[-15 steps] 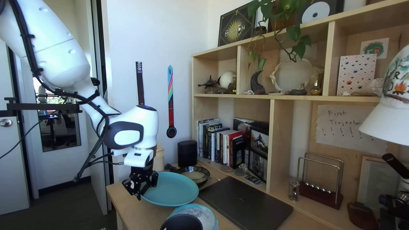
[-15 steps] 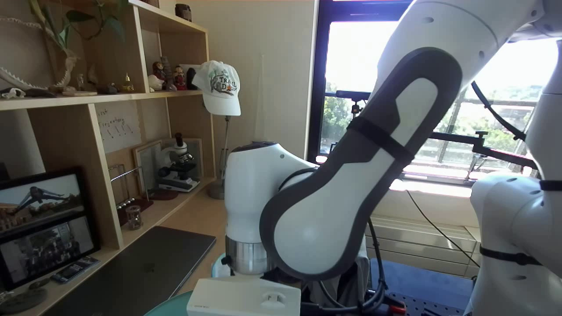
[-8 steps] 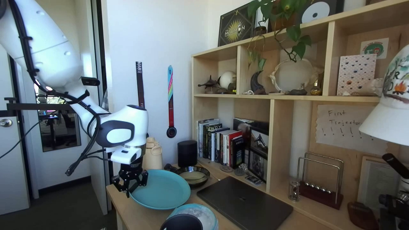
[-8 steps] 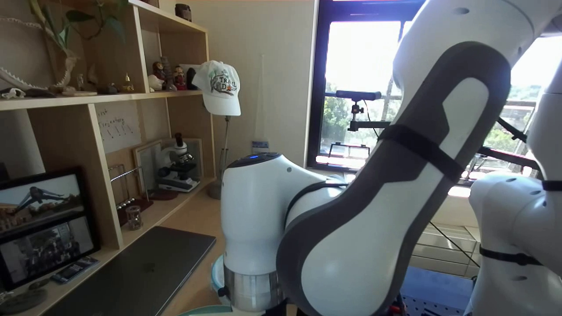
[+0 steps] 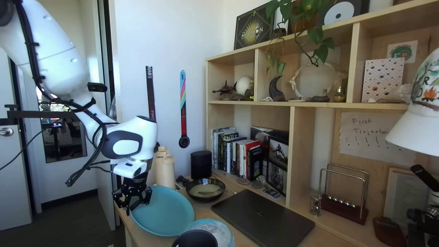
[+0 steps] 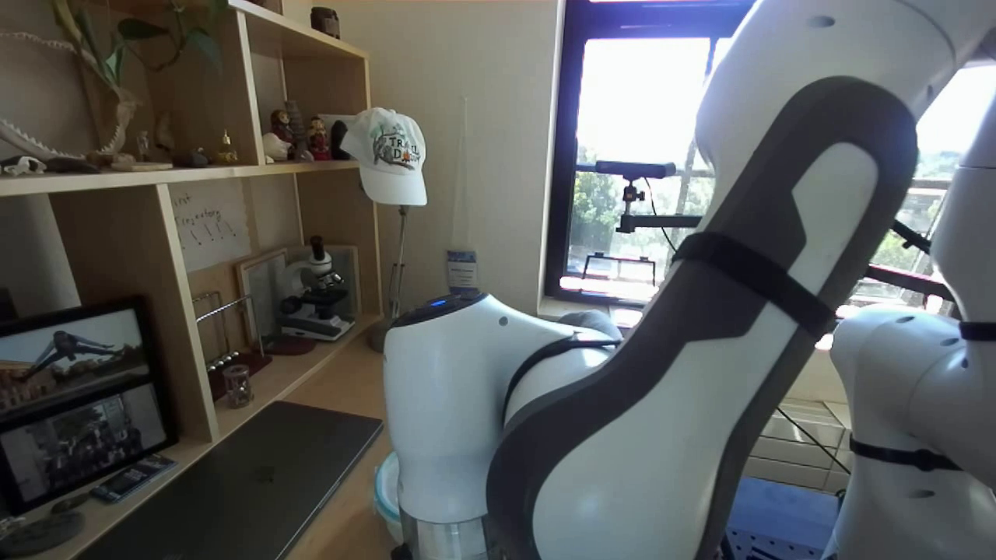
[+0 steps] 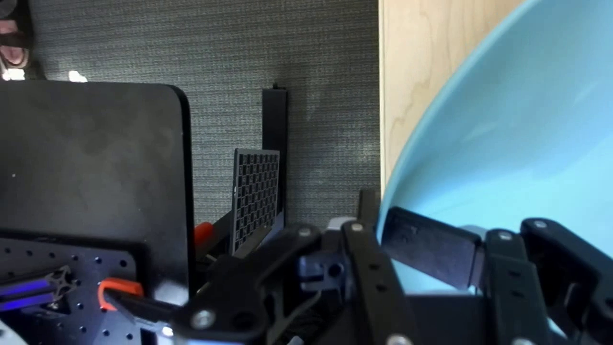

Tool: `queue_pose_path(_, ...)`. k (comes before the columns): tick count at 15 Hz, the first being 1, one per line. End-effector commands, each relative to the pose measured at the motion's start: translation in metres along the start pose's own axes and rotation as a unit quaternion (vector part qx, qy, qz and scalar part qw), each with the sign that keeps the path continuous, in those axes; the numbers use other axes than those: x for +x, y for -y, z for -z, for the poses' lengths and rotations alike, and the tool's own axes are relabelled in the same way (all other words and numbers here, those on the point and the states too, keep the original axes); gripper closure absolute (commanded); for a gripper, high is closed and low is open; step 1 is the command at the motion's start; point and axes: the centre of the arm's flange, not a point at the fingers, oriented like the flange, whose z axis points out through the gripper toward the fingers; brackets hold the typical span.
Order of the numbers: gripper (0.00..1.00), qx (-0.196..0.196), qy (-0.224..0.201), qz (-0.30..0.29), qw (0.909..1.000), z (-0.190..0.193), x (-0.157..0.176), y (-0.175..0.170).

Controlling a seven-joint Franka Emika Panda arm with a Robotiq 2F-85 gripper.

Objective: Move the teal plate from the right to the left

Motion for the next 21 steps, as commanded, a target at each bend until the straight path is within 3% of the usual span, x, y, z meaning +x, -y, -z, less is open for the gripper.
queue_pose_path(1, 0.98, -0.032, -0.009, -0.009, 0.9994, 0.001, -0.003, 0.027)
queue_pose_path(9, 0.98, -0.073, -0.033, -0.008, 0.9967, -0.014, 0.011, 0.071)
queue_pose_path(14, 0.95, -0.104, -0.039, -0.028, 0.9934, -0.023, 0.025, 0.071)
queue_pose_path(15, 0.68, -0.111, -0.041, -0.031, 0.9925, -0.023, 0.027, 0.069)
queue_pose_path(17, 0.67, -0.119, -0.041, -0.032, 0.9915, -0.023, 0.030, 0.067)
queue_pose_path(21, 0.37, -0.121, -0.037, -0.028, 0.9915, -0.021, 0.033, 0.068)
